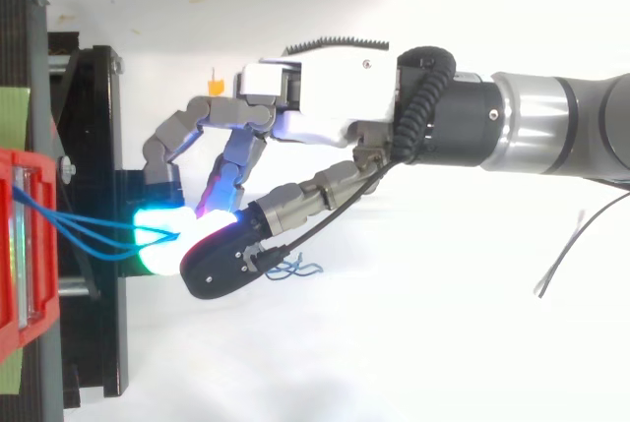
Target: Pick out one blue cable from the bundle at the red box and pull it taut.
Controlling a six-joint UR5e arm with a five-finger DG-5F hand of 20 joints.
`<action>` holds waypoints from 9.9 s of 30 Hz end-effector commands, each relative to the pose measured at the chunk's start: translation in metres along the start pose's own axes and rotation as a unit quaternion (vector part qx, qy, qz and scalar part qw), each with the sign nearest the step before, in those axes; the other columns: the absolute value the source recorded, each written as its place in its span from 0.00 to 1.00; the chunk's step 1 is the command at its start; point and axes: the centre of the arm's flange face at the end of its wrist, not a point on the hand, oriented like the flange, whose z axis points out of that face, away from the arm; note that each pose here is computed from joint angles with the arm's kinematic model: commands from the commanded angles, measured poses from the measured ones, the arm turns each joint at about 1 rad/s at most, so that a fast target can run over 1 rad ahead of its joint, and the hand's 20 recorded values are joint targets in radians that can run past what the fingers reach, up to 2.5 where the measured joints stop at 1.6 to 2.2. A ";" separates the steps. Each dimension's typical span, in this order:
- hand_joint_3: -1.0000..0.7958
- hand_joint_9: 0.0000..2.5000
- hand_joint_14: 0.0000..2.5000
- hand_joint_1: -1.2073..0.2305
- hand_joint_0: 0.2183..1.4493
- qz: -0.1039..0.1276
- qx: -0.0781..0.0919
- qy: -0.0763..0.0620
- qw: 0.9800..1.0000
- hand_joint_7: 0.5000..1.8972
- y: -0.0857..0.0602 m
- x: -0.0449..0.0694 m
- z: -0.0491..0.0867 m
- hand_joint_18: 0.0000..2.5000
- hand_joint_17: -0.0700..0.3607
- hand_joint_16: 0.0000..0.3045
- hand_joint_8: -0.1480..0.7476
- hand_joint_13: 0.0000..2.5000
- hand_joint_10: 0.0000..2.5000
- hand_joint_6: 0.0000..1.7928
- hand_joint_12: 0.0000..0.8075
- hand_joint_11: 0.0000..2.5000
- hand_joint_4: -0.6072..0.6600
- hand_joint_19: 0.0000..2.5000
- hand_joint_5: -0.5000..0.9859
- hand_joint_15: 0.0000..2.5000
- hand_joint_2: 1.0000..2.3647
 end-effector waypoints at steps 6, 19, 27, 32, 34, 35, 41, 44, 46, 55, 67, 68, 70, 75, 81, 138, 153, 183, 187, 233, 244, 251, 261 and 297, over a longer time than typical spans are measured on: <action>0.45 0.50 0.01 0.25 0.38 0.001 0.010 0.004 1.000 0.44 0.008 -0.010 -0.001 0.37 0.40 0.15 0.53 0.43 0.01 0.52 0.49 0.24 0.46 0.19 0.27 0.19 0.01; 0.32 0.52 0.01 0.23 0.44 -0.001 0.046 0.003 0.999 0.49 0.029 -0.029 -0.014 0.38 0.40 0.15 0.53 0.44 0.01 0.52 0.48 0.25 0.41 0.18 0.27 0.19 0.00; 0.28 0.53 0.01 0.21 0.45 -0.001 0.061 0.006 0.998 0.47 0.033 -0.031 -0.018 0.38 0.39 0.14 0.52 0.45 0.01 0.53 0.47 0.26 0.38 0.18 0.27 0.20 0.00; 0.28 0.53 0.01 0.21 0.40 -0.001 0.066 0.005 0.998 0.44 0.036 -0.032 -0.020 0.39 0.39 0.14 0.52 0.45 0.01 0.52 0.47 0.26 0.43 0.19 0.27 0.20 0.00; 0.28 0.53 0.01 0.21 0.36 -0.001 0.068 0.007 0.998 0.42 0.037 -0.031 -0.020 0.39 0.39 0.14 0.52 0.45 0.01 0.52 0.47 0.26 0.47 0.19 0.27 0.20 0.00; 0.28 0.52 0.01 0.23 0.33 -0.001 0.069 0.005 0.998 0.41 0.036 -0.032 -0.021 0.39 0.39 0.14 0.51 0.45 0.01 0.51 0.47 0.25 0.50 0.19 0.27 0.21 0.00; 0.28 0.52 0.01 0.27 0.25 -0.001 0.069 0.004 0.998 0.40 0.036 -0.033 -0.021 0.40 0.42 0.16 0.53 0.45 0.01 0.50 0.50 0.25 0.54 0.19 0.27 0.20 0.00; 0.28 0.52 0.01 0.32 0.22 -0.001 0.069 0.004 0.998 0.39 0.036 -0.033 -0.021 0.41 0.43 0.17 0.54 0.45 0.01 0.49 0.52 0.24 0.55 0.19 0.27 0.20 0.00; 0.28 0.52 0.01 0.34 0.20 -0.001 0.070 0.004 0.998 0.38 0.036 -0.035 -0.021 0.41 0.44 0.18 0.55 0.45 0.01 0.49 0.53 0.24 0.55 0.19 0.27 0.20 0.00; 0.28 0.52 0.01 0.44 0.30 -0.001 0.070 0.003 0.998 0.40 0.036 -0.037 -0.022 0.39 0.42 0.16 0.52 0.45 0.01 0.48 0.49 0.24 0.51 0.22 0.27 0.21 0.00; 0.33 0.52 0.01 0.34 0.31 -0.001 0.070 0.003 0.998 0.43 0.036 -0.037 -0.022 0.39 0.42 0.16 0.53 0.45 0.01 0.49 0.50 0.24 0.51 0.22 0.28 0.21 0.01; 0.31 0.52 0.01 0.35 0.30 -0.001 0.071 0.003 0.997 0.42 0.035 -0.037 -0.022 0.39 0.42 0.16 0.53 0.45 0.01 0.49 0.49 0.24 0.51 0.22 0.28 0.21 0.00; 0.29 0.53 0.01 0.36 0.29 -0.001 0.070 0.001 0.998 0.42 0.036 -0.037 -0.022 0.39 0.42 0.16 0.53 0.45 0.01 0.49 0.49 0.24 0.51 0.22 0.28 0.21 0.00; 0.28 0.53 0.01 0.39 0.27 -0.001 0.071 0.003 0.997 0.40 0.035 -0.037 -0.022 0.39 0.43 0.17 0.53 0.46 0.01 0.48 0.51 0.24 0.51 0.22 0.28 0.21 0.00; 0.28 0.53 0.01 0.46 0.22 -0.001 0.069 0.003 0.998 0.41 0.037 -0.037 -0.022 0.40 0.46 0.19 0.55 0.46 0.01 0.48 0.54 0.23 0.53 0.21 0.28 0.21 0.00; 0.47 0.49 0.01 0.31 0.35 -0.001 0.069 0.006 0.998 0.30 0.036 -0.032 -0.021 0.37 0.42 0.16 0.54 0.44 0.01 0.53 0.50 0.25 0.49 0.20 0.24 0.21 0.02; 0.28 0.49 0.01 0.44 0.22 -0.001 0.071 0.005 0.997 0.26 0.035 -0.033 -0.021 0.39 0.46 0.19 0.56 0.44 0.01 0.47 0.55 0.23 0.61 0.21 0.25 0.21 0.00; 0.37 0.47 0.01 0.29 0.37 0.001 0.066 0.028 0.997 0.26 0.046 -0.036 -0.023 0.38 0.43 0.17 0.52 0.44 0.01 0.51 0.50 0.25 0.53 0.22 0.23 0.21 0.01; 0.28 0.48 0.01 0.33 0.33 0.001 0.065 0.030 0.997 0.25 0.047 -0.037 -0.023 0.38 0.43 0.17 0.52 0.44 0.01 0.51 0.50 0.25 0.56 0.22 0.24 0.21 0.00; 0.28 0.55 0.01 0.44 0.23 0.001 0.063 0.026 0.998 0.28 0.057 -0.041 -0.018 0.42 0.45 0.18 0.56 0.49 0.01 0.49 0.51 0.26 0.57 0.22 0.27 0.22 0.00; 0.36 0.57 0.01 0.43 0.32 0.001 0.067 0.027 0.997 0.34 0.059 -0.041 -0.018 0.42 0.43 0.17 0.55 0.49 0.01 0.48 0.50 0.26 0.52 0.24 0.27 0.23 0.01; 0.42 0.56 0.01 0.38 0.31 0.001 0.085 0.028 0.996 0.37 0.059 -0.041 -0.020 0.42 0.43 0.17 0.55 0.49 0.01 0.49 0.50 0.27 0.53 0.24 0.27 0.23 0.01; 0.44 0.55 0.01 0.33 0.31 0.001 0.087 0.031 0.996 0.35 0.060 -0.036 -0.020 0.43 0.45 0.18 0.56 0.49 0.01 0.50 0.52 0.27 0.54 0.23 0.26 0.23 0.01; 0.28 0.55 0.01 0.24 0.40 0.009 0.102 0.028 0.994 0.38 0.058 -0.038 -0.023 0.42 0.42 0.16 0.54 0.49 0.01 0.51 0.48 0.27 0.47 0.23 0.26 0.23 0.00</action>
